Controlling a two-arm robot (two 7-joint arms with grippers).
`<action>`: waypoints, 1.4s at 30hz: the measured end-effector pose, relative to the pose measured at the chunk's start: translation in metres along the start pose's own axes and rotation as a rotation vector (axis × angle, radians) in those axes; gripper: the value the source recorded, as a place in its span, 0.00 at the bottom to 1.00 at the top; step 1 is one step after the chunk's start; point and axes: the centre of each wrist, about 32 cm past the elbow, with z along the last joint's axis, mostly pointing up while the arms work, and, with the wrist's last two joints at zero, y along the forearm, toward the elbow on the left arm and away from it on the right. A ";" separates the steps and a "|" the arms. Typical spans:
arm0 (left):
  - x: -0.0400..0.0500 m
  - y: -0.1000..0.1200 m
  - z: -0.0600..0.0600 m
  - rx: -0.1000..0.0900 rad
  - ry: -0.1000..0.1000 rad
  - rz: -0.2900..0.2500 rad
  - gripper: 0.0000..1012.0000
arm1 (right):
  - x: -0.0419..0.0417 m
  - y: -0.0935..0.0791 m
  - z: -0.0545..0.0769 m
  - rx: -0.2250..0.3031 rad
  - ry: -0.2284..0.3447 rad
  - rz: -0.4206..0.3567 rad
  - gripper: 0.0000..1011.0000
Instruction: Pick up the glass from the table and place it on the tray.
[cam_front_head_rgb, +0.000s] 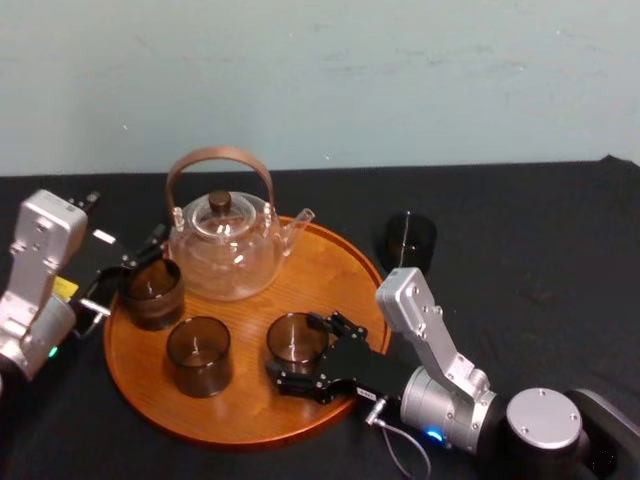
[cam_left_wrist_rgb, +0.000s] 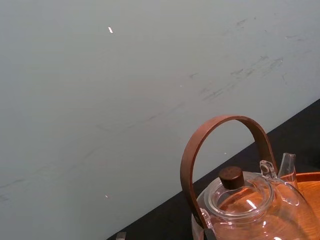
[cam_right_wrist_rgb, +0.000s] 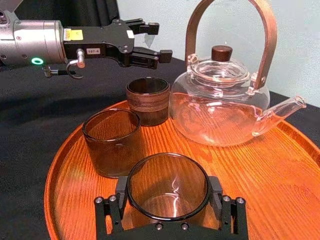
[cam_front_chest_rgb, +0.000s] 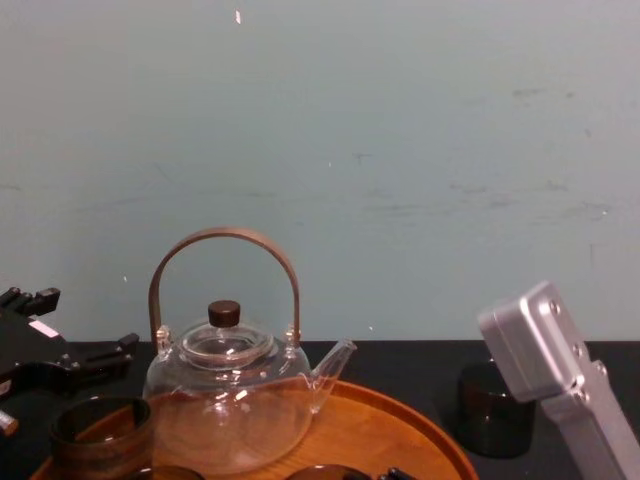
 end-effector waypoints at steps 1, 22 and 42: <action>0.0000 0.000 0.000 0.000 0.000 0.000 0.99 | 0.0000 0.000 0.000 0.000 0.000 0.000 0.99; 0.0000 0.000 0.000 0.000 0.000 0.000 0.99 | -0.0022 -0.020 0.013 0.136 -0.053 -0.014 0.99; 0.0000 0.000 0.000 0.000 0.000 0.000 0.99 | 0.0193 -0.088 0.010 0.151 -0.030 -0.246 0.99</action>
